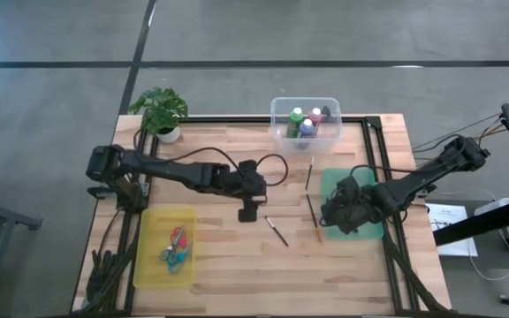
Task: Pick & Place Paint Supplies
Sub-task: Put the black foundation brush into the green bin
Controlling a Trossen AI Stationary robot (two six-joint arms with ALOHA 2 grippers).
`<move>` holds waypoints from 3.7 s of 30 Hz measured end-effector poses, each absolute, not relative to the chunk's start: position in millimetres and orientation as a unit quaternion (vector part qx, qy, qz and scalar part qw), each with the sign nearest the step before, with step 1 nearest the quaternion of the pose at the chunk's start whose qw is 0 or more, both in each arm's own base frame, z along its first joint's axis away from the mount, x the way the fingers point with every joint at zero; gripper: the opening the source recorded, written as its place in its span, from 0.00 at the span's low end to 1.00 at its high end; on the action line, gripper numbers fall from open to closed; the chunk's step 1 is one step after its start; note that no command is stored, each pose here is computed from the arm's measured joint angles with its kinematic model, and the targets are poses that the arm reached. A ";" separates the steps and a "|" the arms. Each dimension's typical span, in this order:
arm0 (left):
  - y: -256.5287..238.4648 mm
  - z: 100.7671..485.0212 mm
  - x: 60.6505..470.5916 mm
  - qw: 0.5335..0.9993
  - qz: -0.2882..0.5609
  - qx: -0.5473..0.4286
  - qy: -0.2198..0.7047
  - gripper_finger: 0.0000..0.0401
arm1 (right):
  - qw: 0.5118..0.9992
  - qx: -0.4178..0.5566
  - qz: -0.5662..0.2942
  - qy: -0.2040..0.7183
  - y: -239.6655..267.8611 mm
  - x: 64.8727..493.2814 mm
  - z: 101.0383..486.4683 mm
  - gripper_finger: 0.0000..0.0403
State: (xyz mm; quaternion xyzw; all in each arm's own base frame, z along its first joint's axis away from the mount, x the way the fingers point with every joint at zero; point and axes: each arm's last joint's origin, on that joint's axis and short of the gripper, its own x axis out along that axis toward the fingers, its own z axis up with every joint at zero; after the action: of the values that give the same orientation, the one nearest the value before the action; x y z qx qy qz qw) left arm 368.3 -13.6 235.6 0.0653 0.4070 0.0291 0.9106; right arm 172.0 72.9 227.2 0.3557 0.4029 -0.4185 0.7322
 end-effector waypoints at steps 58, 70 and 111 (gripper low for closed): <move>-41.8 108.9 390.5 0.871 -0.183 0.072 0.450 0.02 | 0.841 0.320 -0.295 0.321 85.6 202.4 287.4 0.53; -37.3 177.9 388.2 0.922 -0.133 0.078 0.355 0.00 | 0.895 0.274 -0.196 0.292 91.2 219.3 298.9 0.53; -22.0 102.1 342.9 0.894 0.128 -0.122 0.412 0.41 | 0.887 0.280 -0.192 0.312 85.9 221.4 292.6 0.53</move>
State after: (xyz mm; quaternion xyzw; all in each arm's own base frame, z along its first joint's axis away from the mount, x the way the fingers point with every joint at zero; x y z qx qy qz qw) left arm 342.9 -22.0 102.1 -0.1216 0.4118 0.1276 0.8941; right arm 221.4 85.9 292.6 0.2804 0.3116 -0.1921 0.8874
